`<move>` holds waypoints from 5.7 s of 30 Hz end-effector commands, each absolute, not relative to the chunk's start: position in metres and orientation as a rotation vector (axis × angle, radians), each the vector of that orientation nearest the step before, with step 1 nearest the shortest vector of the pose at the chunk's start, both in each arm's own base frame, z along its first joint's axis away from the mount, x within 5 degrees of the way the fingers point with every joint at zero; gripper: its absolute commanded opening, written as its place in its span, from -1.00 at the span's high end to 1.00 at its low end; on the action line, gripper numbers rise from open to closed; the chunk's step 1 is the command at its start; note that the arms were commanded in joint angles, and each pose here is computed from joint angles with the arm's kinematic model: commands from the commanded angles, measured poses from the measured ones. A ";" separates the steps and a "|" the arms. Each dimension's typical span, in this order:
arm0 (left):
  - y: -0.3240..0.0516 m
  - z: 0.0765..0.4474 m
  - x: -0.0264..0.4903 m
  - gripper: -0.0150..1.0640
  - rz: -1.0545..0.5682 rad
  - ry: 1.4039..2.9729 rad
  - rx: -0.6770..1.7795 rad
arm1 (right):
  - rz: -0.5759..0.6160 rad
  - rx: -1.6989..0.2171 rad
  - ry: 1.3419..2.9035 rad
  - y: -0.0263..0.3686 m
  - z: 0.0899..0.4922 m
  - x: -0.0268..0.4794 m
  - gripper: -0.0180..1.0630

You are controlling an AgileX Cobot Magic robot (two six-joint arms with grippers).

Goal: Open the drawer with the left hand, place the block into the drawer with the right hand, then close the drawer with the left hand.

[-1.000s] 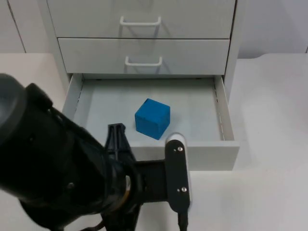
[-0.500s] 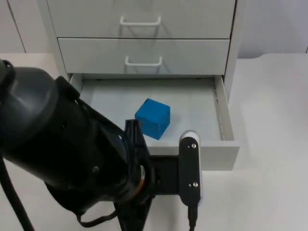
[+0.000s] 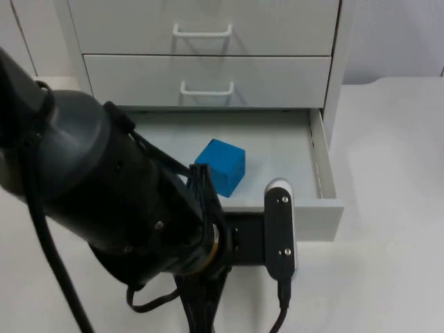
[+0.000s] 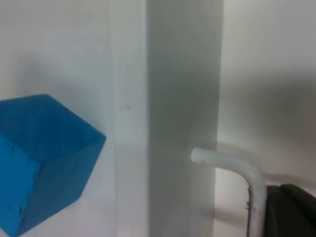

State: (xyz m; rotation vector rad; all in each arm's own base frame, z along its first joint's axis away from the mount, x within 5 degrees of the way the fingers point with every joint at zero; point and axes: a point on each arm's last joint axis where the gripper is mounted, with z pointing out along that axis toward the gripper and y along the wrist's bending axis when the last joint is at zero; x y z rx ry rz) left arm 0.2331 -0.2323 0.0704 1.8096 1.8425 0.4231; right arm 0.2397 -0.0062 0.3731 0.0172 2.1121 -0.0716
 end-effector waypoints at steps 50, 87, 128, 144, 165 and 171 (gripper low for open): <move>-0.225 0.100 0.344 0.98 0.525 2.003 1.185 | -0.074 0.023 2.098 -0.007 0.374 0.238 -0.98; -0.212 0.098 0.328 0.98 0.410 2.081 1.179 | -0.074 0.023 2.098 -0.007 0.374 0.238 -0.98; -0.220 0.092 0.371 0.98 0.442 2.051 1.116 | -0.074 0.023 2.098 -0.007 0.374 0.238 -0.98; -0.221 0.094 0.373 0.98 0.436 2.050 1.096 | -0.074 0.023 2.098 -0.007 0.374 0.238 -0.98; -0.177 0.189 0.283 0.98 0.471 1.986 0.919 | -0.074 0.023 2.098 -0.007 0.374 0.238 -0.98; -0.158 0.242 0.266 0.98 0.407 1.976 0.773 | -0.074 0.023 2.098 -0.007 0.374 0.238 -0.98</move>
